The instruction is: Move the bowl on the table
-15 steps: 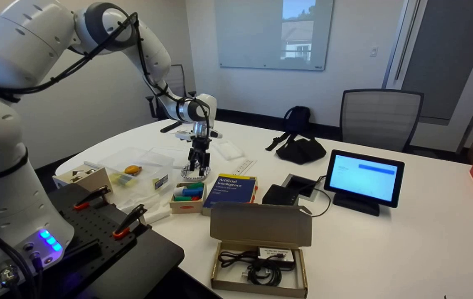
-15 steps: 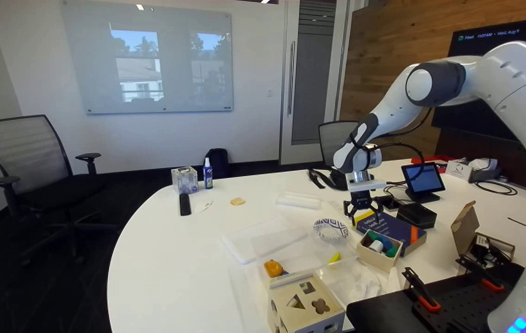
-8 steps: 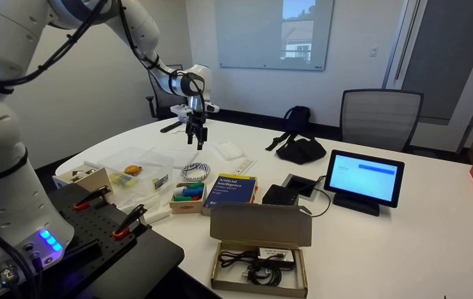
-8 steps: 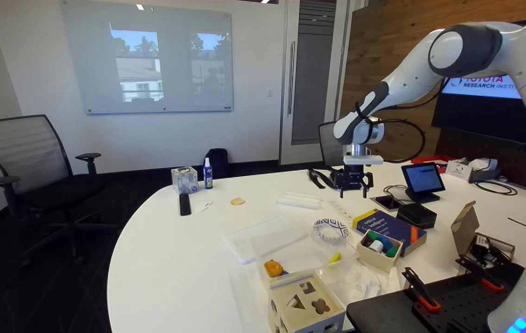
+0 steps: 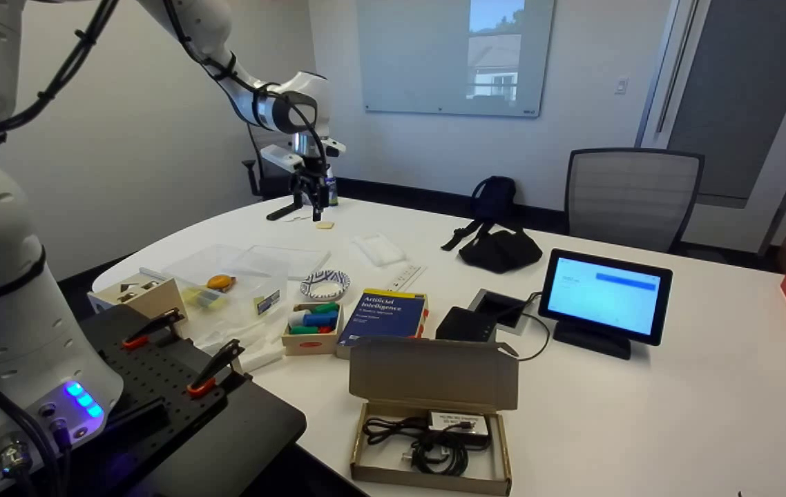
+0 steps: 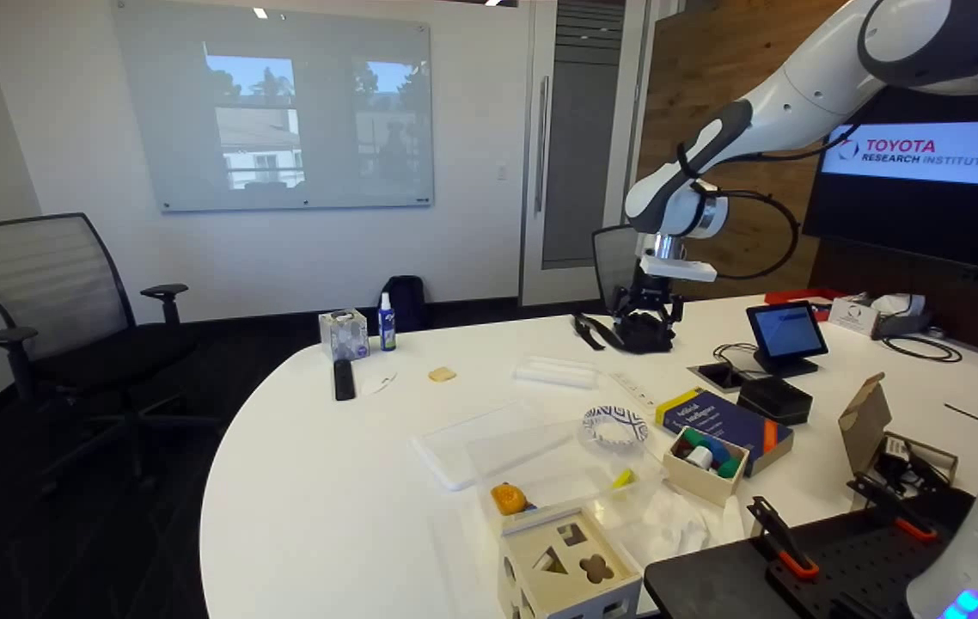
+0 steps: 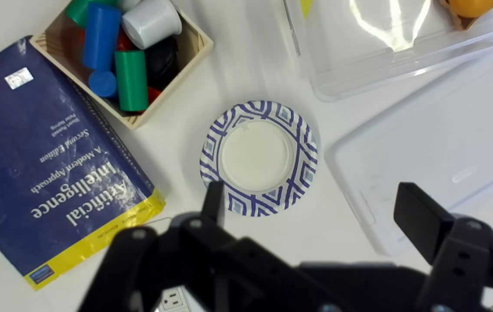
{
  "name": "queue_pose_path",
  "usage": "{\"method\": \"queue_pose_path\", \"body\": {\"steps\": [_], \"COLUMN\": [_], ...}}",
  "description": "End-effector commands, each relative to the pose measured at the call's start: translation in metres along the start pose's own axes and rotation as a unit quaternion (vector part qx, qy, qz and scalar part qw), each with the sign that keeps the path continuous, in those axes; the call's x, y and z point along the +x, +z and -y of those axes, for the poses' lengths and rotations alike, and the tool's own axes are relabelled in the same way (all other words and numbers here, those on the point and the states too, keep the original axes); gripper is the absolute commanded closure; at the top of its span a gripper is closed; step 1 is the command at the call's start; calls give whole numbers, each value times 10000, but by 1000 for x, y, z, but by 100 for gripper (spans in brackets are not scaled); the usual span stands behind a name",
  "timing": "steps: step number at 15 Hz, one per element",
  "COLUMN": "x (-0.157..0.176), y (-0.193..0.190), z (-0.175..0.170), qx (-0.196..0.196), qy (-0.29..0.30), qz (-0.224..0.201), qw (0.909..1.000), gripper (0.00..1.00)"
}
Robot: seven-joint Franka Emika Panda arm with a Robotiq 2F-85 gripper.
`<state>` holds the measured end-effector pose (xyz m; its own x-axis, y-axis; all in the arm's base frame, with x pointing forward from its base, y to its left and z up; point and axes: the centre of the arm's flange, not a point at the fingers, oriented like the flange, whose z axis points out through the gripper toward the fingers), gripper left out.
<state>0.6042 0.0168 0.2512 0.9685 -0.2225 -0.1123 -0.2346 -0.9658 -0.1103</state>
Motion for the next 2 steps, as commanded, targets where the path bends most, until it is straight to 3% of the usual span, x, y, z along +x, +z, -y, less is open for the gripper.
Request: {"method": "queue_pose_path", "body": {"steps": [1,2], "x": [-23,-24], "y": [-8,-8], "z": [-4,-4], "qx": [94,83], "qy": [-139,-152], "qz": [-255,-315], "qw": [9995,9994], "gripper": [0,0]}}
